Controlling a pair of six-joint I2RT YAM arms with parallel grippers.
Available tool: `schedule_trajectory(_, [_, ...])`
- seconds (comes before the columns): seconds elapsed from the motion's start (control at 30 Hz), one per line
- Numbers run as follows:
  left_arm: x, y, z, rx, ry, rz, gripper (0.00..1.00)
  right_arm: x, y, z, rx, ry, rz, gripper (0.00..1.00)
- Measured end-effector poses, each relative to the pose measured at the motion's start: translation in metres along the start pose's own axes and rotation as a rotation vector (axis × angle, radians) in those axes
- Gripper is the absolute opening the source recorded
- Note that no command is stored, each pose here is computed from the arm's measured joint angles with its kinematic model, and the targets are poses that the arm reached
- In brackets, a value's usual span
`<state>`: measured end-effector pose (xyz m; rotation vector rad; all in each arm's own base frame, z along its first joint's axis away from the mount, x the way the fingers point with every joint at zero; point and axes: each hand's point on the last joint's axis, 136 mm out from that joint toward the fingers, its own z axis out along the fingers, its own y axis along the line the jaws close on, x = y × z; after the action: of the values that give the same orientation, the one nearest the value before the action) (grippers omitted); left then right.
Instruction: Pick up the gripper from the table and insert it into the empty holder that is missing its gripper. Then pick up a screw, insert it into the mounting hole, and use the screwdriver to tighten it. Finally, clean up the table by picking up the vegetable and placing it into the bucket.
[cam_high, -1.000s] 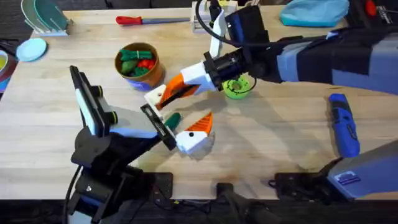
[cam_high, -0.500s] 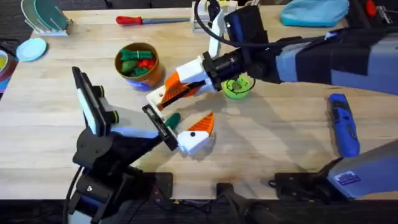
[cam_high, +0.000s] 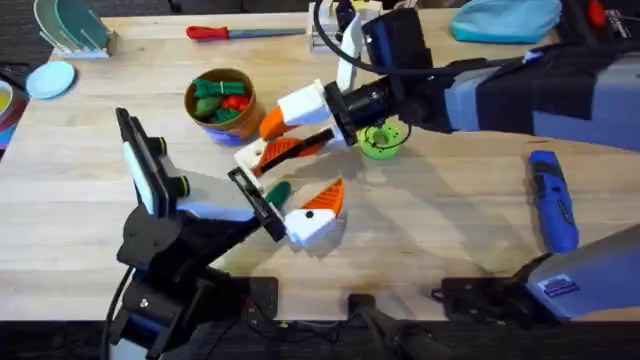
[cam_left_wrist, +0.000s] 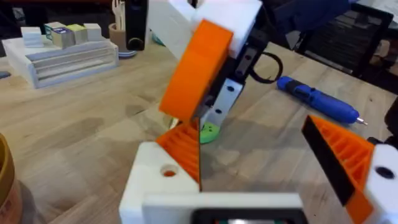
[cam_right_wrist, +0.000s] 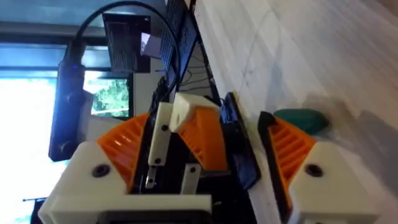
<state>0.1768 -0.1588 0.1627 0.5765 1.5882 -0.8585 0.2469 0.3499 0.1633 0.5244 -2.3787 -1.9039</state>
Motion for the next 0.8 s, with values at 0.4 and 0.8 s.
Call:
schedule_trajectory(0.4, [0.000,0.001,0.000,-0.004,-0.001,0.000,0.991,-0.049,-0.044,-0.077,0.335,-0.297,-0.067,0.952])
schedule_trajectory(0.8, [0.000,0.002,0.000,-0.010,-0.002,0.001,0.991,0.000,-0.061,-0.128,0.988,-0.192,-0.293,0.955])
